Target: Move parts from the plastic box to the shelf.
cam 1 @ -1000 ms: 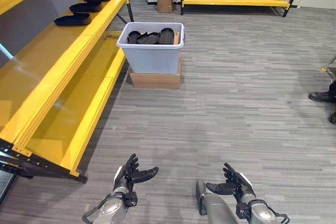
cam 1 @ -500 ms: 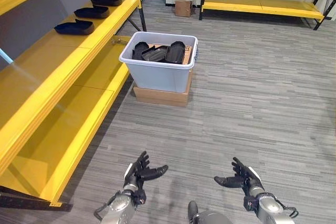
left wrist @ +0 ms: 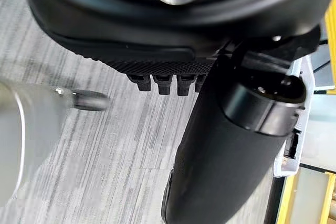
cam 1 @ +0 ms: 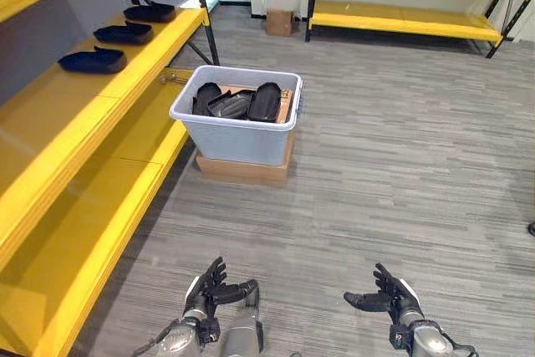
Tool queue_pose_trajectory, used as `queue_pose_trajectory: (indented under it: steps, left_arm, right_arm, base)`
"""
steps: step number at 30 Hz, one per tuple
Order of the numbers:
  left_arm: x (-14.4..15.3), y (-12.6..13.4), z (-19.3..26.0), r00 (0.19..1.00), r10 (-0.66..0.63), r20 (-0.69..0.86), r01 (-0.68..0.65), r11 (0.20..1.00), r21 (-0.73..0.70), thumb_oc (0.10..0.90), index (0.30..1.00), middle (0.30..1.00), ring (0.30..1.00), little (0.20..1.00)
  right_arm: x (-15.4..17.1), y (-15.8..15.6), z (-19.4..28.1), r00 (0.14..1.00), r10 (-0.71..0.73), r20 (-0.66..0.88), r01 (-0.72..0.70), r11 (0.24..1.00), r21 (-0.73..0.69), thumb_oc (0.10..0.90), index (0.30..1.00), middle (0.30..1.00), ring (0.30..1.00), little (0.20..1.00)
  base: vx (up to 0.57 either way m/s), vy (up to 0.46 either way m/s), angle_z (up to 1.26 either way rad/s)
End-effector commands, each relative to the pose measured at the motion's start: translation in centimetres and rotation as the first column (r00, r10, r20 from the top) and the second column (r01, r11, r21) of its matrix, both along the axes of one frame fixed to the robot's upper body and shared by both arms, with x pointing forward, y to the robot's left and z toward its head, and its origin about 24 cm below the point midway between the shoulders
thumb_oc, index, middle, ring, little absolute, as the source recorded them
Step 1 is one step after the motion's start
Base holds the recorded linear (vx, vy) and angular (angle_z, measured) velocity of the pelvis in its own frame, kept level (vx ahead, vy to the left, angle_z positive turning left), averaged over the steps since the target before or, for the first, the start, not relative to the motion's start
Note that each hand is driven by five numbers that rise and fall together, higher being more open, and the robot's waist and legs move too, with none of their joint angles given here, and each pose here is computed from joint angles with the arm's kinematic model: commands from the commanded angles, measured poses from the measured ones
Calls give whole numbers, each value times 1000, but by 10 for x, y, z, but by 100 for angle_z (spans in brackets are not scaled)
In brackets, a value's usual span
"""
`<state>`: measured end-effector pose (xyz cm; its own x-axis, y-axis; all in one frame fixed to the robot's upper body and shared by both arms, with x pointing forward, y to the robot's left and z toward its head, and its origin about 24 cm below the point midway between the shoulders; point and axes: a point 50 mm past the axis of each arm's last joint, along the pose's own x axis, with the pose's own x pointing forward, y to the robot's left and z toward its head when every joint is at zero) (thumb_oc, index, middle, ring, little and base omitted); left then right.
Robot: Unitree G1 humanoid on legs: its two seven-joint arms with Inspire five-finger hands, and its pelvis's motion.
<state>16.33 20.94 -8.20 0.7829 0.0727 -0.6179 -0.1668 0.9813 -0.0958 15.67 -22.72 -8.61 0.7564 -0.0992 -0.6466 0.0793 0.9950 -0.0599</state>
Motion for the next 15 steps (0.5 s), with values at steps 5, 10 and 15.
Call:
queue_pose_trajectory:
  steps: [5, 10, 15]
  left_arm:
    - [32, 4, 38, 973, -19, 232, 10, 999, 40, 900, 1000, 1000, 1000, 1000]
    - [41, 8, 47, 965, -52, 257, 30, 995, 90, 900, 1000, 1000, 1000, 1000]
    - [41, 10, 47, 966, -64, 252, 38, 994, 105, 900, 1000, 1000, 1000, 1000]
  right_arm:
    - [24, 11, 27, 980, 69, 184, -69, 998, -5, 900, 1000, 1000, 1000, 1000]
    - [34, 26, 32, 969, 95, 227, -106, 994, 37, 900, 1000, 1000, 1000, 1000]
    - [31, 28, 32, 970, 99, 223, -113, 992, 53, 900, 1000, 1000, 1000, 1000]
  base:
    - [431, 255, -51]
    - [377, 313, 0]
    - [363, 242, 41]
